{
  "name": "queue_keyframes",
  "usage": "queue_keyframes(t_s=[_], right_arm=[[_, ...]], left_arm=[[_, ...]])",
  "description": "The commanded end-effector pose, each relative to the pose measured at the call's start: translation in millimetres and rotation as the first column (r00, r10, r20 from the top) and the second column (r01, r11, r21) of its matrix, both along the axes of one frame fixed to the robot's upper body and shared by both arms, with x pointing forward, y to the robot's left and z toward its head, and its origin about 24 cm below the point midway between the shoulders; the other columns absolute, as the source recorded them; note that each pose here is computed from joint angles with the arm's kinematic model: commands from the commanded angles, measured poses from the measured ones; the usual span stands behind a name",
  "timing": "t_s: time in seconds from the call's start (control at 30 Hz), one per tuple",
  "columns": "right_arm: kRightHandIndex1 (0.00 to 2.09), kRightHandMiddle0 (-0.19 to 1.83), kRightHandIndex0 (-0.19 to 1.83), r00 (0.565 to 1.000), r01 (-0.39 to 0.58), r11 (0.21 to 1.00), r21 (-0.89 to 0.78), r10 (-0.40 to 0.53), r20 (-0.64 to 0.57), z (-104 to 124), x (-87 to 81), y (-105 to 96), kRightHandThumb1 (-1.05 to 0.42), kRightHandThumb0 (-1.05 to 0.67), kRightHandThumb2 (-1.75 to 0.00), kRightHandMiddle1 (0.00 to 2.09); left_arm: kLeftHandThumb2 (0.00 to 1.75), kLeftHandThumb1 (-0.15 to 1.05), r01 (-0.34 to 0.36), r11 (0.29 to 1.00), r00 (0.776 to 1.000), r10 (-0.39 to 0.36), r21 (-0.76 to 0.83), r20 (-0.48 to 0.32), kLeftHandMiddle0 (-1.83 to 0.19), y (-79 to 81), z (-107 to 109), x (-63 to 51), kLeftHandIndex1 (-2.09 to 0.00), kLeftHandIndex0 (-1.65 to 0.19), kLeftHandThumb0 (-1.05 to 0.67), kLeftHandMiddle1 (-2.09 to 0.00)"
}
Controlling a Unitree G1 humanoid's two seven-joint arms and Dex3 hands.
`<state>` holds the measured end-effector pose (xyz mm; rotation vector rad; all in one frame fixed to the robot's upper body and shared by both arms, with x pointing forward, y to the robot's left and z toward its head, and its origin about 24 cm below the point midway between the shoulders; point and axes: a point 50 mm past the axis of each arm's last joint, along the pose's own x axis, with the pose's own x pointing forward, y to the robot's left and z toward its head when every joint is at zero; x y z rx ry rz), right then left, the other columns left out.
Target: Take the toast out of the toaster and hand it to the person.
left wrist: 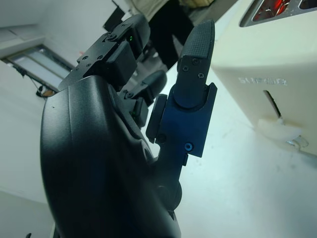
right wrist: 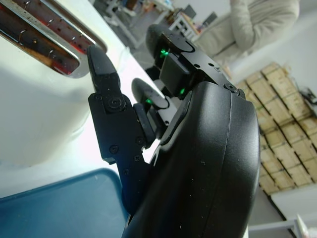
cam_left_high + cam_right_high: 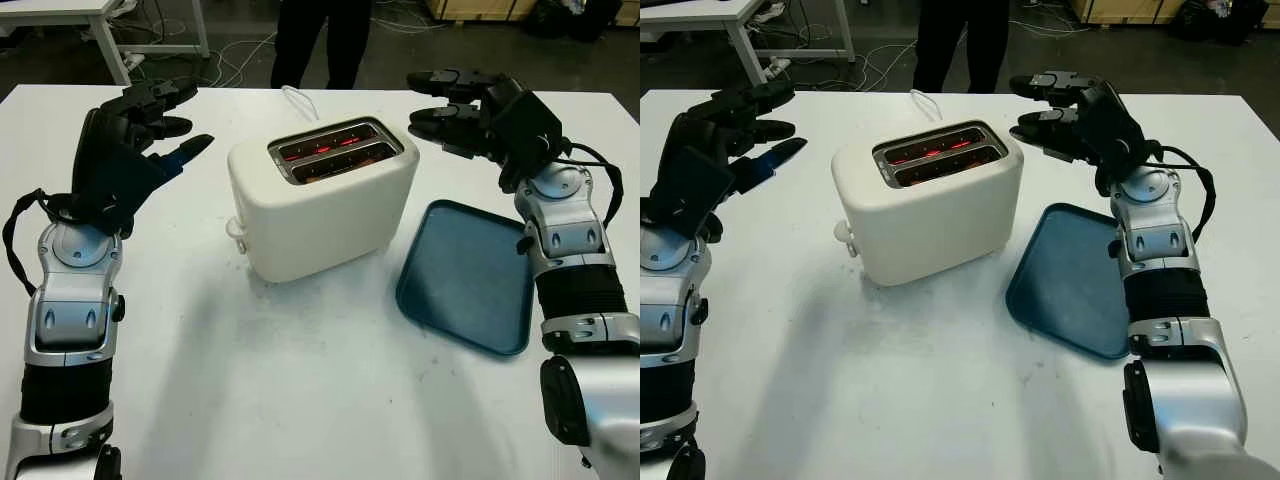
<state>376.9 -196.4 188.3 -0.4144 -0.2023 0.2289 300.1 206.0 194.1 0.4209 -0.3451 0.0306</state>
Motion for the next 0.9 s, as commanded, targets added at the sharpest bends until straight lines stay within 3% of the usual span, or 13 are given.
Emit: queue_keyframes(t_s=[0.0, 0.5, 0.63, 0.77, 0.87], right_arm=[[0.22, 0.7, 0.65, 1.0, 0.007, 1.0, 0.009, -0.007, -0.009, -1.1, -0.9, -1.5, -0.82, -0.31, -0.01, 0.0], [0.22, 0.72, 0.68, 1.0, -0.002, 1.0, 0.005, 0.002, 0.008, -1.5, -0.3, -3.5, -0.85, -0.31, 0.0, 0.01], [0.23, 0.71, 0.69, 1.0, -0.007, 1.0, -0.003, 0.007, 0.023, -1.5, -0.8, -3.3, -0.87, -0.08, -0.01, 0.0], [0.22, 0.7, 0.69, 1.0, -0.013, 1.0, 0.012, 0.013, 0.029, -2.4, -0.7, -3.5, -0.92, 0.15, -0.07, 0.0], [0.22, 0.7, 0.68, 0.999, -0.019, 1.0, 0.01, 0.019, 0.035, -2.9, -0.6, -4.1, -0.92, 0.23, -0.17, 0.0]], left_arm=[[0.11, 0.92, -0.01, 1.0, 1.0, 0.01, 0.0, -0.001, -0.4, 2.2, -0.7, -1.3, -0.06, -0.62, -0.46, -0.74], [0.07, 0.92, -0.014, 1.0, 1.0, 0.014, -0.021, 0.007, -0.4, 3.8, -0.4, -1.0, -0.05, -0.62, -0.41, -0.73], [0.06, 0.92, -0.013, 1.0, 1.0, 0.013, -0.018, 0.014, -0.38, 5.1, -0.3, -0.8, -0.05, -0.61, -0.4, -0.71], [0.04, 0.92, 0.002, 1.0, 1.0, -0.002, -0.002, 0.03, -0.36, 6.6, -1.3, -0.7, -0.04, -0.59, -0.09, -0.7], [0.08, 0.92, 0.007, 1.0, 1.0, -0.008, 0.012, 0.029, -0.35, 6.9, -1.8, -1.1, -0.03, -0.58, 0.03, -0.69]])
